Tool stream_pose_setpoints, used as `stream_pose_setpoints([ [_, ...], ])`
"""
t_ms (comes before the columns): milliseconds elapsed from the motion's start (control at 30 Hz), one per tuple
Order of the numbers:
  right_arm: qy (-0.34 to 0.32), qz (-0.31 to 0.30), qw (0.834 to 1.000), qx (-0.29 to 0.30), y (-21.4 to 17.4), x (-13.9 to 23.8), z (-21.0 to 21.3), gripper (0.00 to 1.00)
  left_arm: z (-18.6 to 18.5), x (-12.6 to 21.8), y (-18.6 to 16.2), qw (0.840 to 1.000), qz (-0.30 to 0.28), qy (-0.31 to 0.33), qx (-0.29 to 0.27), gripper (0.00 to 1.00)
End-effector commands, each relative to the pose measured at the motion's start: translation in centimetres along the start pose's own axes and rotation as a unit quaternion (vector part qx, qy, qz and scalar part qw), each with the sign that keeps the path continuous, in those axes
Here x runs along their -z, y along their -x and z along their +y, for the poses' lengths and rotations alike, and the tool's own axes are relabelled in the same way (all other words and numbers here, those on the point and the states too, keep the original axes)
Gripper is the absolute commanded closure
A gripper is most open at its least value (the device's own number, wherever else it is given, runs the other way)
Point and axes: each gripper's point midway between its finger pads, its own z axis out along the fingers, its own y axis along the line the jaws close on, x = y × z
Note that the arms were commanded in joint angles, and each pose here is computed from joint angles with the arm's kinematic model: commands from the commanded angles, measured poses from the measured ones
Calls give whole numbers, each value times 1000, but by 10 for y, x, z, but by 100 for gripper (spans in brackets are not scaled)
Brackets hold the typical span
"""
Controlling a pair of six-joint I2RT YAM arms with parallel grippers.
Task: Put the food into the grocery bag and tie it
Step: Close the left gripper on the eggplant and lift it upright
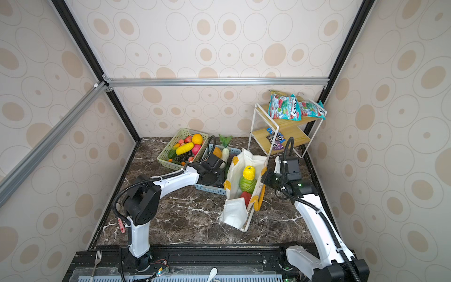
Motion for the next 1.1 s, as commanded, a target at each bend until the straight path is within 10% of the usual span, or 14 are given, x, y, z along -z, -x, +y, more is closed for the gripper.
stream_pose_setpoints([
  [0,-2,-2,1000,-4,-5,3,-1,100,7,-9,-14,1000,20,13,14,54],
  [267,-1,-1,1000,-4,-4,2,-1,100,-5,12,-2,999,2,-26,29,69],
  [1067,2,2,1000,1,-3,0,3,100,-27,88,57,993,-86,-74,24,69],
])
